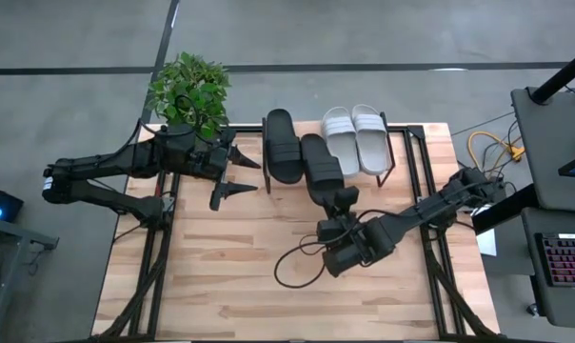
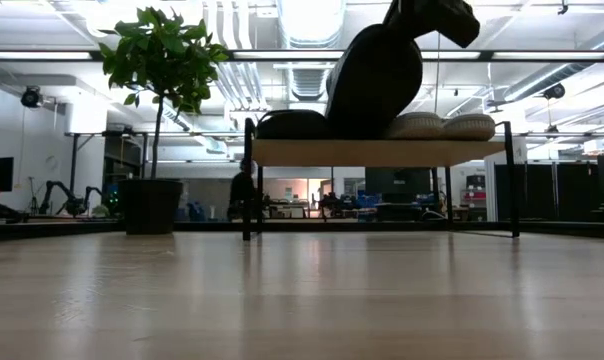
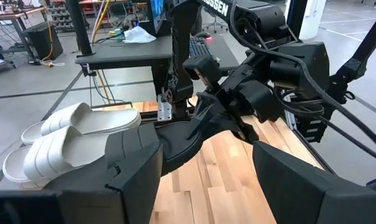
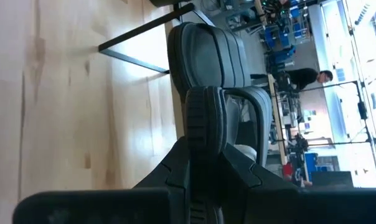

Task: Pick and place slides into the shelf
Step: Put the black slide on the shelf

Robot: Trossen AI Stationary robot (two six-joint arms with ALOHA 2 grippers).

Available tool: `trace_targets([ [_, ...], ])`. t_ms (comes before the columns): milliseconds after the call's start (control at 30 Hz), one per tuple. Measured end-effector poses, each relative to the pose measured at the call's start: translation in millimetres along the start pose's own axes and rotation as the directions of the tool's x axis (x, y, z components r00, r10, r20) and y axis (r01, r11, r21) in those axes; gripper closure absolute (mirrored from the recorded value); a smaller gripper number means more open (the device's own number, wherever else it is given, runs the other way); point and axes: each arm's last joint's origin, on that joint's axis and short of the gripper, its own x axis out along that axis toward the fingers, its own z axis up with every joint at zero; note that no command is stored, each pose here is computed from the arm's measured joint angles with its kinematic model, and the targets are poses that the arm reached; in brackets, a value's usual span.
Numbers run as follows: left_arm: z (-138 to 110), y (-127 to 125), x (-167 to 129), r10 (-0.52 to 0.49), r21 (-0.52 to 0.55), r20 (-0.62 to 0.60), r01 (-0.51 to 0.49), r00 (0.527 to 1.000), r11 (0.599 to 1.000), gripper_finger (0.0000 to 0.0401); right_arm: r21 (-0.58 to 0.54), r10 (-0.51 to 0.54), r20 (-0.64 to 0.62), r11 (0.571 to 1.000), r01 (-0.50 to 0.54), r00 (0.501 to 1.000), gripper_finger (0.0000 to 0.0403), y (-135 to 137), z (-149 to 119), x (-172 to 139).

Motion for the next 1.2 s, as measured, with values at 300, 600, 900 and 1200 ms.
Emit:
trace_targets([
  [300, -2.1, -0.3, 0.0, -0.003, -0.005, -0.022, 0.003, 1.000, 1.000, 0.0166, -0.042, -0.009, -0.046, 0.999, 0.007, 0.999, 0.0363, -3.1, -8.1, -0.9],
  [600, -2.0, -0.4, 0.5, -0.003, -0.008, -0.021, 0.003, 1.000, 1.000, 0.0166, -0.081, -0.083, -0.047, 0.994, 0.079, 0.995, 0.0363, -7.2, -8.8, 2.3],
  [900, -2.0, -0.4, 0.5, -0.003, -0.007, -0.020, 0.003, 1.000, 1.000, 0.0166, -0.026, -0.059, -0.049, 0.998, 0.058, 0.997, 0.0363, -6.9, -8.2, 1.6],
  [1200, -2.2, -0.3, 0.5, -0.003, -0.008, -0.023, 0.003, 1.000, 1.000, 0.0166, 0.024, -0.065, -0.021, 0.998, 0.066, 0.998, 0.0363, -3.5, -7.7, -6.2],
])
